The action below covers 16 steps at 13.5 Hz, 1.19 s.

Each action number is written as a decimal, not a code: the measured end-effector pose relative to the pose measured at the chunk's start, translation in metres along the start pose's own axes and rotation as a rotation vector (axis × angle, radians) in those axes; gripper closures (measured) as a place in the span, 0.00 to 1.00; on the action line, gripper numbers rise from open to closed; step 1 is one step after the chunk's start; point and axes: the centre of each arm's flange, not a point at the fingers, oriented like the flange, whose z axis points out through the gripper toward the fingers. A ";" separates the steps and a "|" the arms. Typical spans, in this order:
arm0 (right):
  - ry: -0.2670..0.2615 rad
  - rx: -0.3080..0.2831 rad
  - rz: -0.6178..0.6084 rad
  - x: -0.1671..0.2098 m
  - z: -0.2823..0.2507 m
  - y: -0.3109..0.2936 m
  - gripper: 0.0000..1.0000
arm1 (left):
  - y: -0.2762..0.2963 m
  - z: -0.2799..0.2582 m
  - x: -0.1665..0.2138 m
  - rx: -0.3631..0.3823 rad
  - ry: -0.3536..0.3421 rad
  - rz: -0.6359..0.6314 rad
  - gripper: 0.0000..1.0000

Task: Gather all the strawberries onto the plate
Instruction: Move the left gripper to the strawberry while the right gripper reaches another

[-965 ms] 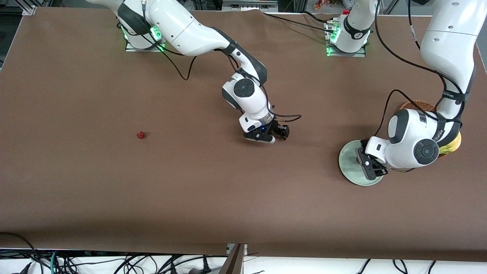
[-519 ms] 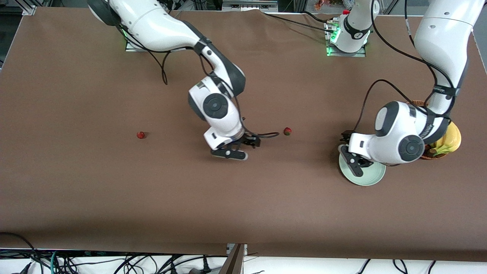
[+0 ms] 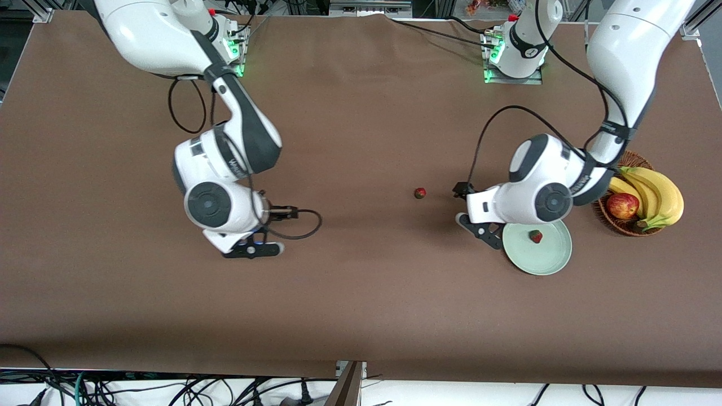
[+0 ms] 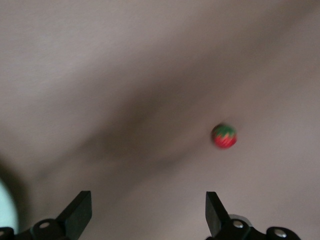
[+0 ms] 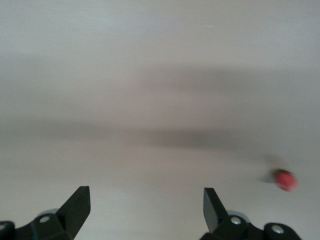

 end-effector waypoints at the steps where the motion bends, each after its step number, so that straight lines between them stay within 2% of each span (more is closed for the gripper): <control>1: -0.030 -0.026 0.008 0.002 0.002 0.021 0.00 | 0.020 0.014 0.004 0.006 0.027 -0.045 0.00; 4: -0.096 -0.082 0.018 0.008 0.018 0.073 0.00 | 0.065 0.066 0.002 0.005 0.100 -0.127 0.00; 7: -0.143 -0.108 0.033 0.006 0.046 0.106 0.00 | 0.080 0.087 -0.001 -0.002 0.111 -0.177 0.00; 9: -0.136 -0.101 0.007 0.007 0.066 0.125 0.00 | 0.093 0.094 -0.002 0.031 0.105 -0.226 0.00; 12: -0.090 -0.079 -0.023 0.000 0.102 0.153 0.00 | 0.107 0.106 -0.005 0.099 0.104 -0.262 0.00; 16: -0.050 -0.068 -0.029 -0.024 0.144 0.164 0.00 | 0.108 0.111 -0.006 0.115 0.099 -0.258 0.00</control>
